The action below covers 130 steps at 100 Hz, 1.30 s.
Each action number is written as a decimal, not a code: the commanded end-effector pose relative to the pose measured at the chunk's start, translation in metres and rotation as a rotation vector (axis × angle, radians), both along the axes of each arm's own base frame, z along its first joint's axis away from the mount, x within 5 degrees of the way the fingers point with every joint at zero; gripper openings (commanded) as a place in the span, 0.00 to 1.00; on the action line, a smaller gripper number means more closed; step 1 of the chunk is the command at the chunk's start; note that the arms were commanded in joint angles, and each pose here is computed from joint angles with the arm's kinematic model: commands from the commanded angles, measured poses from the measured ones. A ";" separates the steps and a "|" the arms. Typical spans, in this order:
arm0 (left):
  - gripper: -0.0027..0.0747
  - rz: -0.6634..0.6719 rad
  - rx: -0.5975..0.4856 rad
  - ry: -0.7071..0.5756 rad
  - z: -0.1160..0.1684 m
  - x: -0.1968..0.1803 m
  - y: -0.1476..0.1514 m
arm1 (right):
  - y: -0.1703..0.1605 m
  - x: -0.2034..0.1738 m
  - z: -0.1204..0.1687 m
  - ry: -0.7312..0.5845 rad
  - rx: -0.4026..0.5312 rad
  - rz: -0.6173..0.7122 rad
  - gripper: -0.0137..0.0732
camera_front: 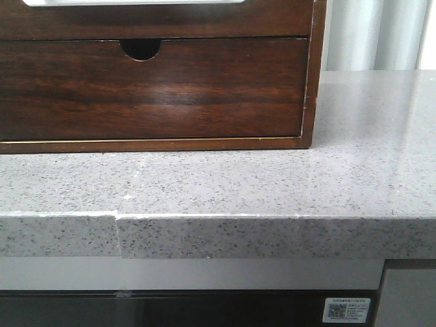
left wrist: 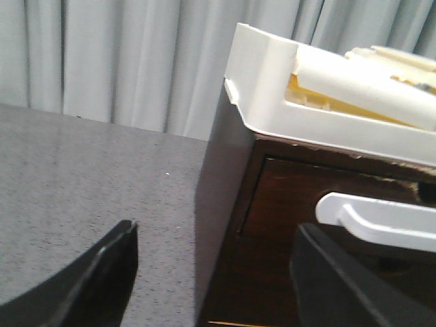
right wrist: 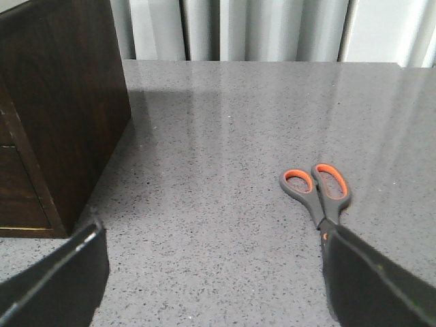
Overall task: Put scissors in drawer with both arms
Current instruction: 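Grasp the white drawer handle with the left gripper, then pull the drawer open toward the robot with the left gripper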
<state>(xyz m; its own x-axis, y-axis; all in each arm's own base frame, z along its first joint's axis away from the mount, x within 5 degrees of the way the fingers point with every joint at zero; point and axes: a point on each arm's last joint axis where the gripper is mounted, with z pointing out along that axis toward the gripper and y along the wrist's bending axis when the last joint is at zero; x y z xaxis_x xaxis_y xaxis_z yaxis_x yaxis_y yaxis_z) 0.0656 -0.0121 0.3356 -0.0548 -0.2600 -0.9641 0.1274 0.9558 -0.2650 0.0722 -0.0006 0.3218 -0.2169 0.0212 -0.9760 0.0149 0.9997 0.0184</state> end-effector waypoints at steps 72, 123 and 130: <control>0.56 -0.459 -0.681 0.309 -0.001 0.079 -0.044 | 0.000 0.002 0.017 -0.097 0.014 -0.007 0.82; 0.56 -0.651 -0.733 0.377 -0.012 0.136 -0.058 | 0.000 0.002 0.017 -0.097 0.014 -0.007 0.82; 0.56 -0.663 -0.734 0.380 -0.010 0.143 -0.059 | 0.000 0.002 0.017 -0.097 0.014 -0.007 0.82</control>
<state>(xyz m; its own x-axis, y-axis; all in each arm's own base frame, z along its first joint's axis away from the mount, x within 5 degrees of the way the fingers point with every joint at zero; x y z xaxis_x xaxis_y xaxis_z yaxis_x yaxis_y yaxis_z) 0.2019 -0.0691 0.3032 -0.6827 -0.5400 -0.4922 0.2912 0.4168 -0.8611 0.0722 -0.0002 0.3220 -0.2149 0.0293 -0.9762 0.0125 0.9996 0.0272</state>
